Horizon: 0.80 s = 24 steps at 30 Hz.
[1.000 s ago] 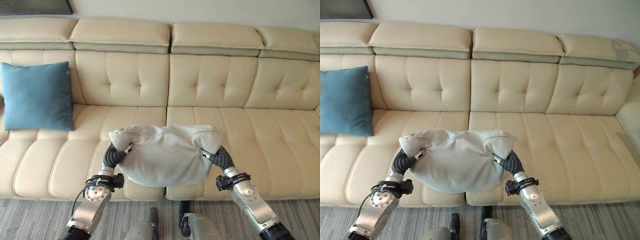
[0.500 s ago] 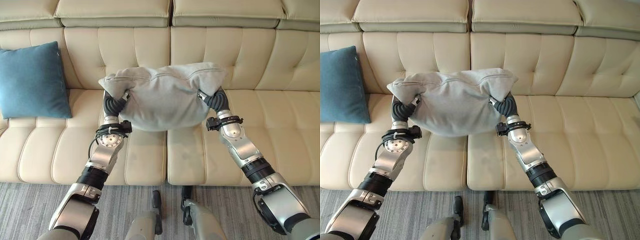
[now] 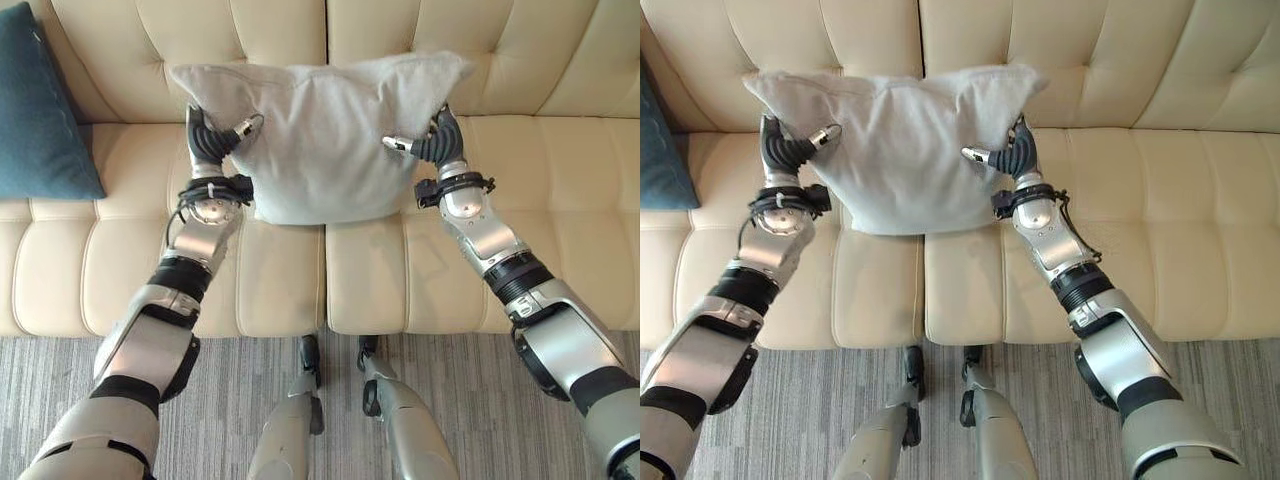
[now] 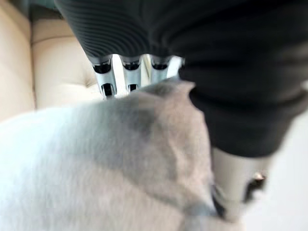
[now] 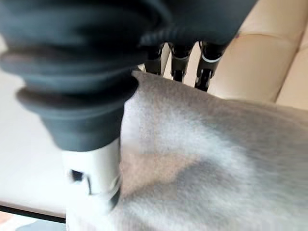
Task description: Pick up all the scattered cushions and arrange them neatly on the sofa.
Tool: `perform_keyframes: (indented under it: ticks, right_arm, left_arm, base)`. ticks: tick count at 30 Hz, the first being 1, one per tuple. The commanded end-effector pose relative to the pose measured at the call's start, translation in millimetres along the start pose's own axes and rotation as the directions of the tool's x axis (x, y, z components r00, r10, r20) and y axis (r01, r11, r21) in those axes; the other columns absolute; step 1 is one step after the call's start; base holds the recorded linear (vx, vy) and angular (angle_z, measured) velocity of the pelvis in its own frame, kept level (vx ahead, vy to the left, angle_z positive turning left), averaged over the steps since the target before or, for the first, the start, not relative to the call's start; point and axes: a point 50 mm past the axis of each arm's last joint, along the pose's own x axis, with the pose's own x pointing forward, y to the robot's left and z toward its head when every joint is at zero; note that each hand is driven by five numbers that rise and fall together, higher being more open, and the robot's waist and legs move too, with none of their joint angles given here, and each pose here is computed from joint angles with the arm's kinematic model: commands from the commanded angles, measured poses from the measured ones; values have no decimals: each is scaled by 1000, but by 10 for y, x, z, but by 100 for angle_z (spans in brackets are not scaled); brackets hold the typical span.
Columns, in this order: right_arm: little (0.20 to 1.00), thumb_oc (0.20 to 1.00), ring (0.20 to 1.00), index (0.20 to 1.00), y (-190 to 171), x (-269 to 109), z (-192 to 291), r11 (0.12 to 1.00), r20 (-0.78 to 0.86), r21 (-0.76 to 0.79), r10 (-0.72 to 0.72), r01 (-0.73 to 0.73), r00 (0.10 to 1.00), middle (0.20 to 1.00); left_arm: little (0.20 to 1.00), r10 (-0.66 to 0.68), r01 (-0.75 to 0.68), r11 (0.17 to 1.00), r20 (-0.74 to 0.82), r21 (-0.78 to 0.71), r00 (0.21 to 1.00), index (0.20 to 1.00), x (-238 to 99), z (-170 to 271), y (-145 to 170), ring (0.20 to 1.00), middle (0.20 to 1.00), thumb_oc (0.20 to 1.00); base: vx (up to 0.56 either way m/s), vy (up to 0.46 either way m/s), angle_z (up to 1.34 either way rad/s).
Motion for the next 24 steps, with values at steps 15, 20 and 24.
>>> perform_keyframes:
  ticks: [15,20,24]
  right_arm:
    - [1000,1000,1000,1000,-723,385,405,907,21,346,-262,239,965,1000]
    - [1000,1000,1000,1000,-998,260,230,829,-24,449,-363,335,932,1000]
    - [1000,1000,1000,1000,-1020,-52,-51,884,-9,375,-299,280,954,1000]
  left_arm:
    - [1000,48,-44,995,44,-90,998,1000,364,308,548,1000,1000,1000]
    - [1000,71,-64,991,55,-121,996,1000,267,230,667,1000,1000,1000]
    - [1000,-4,8,998,55,-70,998,1000,-69,-34,693,1000,1000,1000]
  base:
    - [2,-2,2]
    - [5,7,5]
    - [20,7,0]
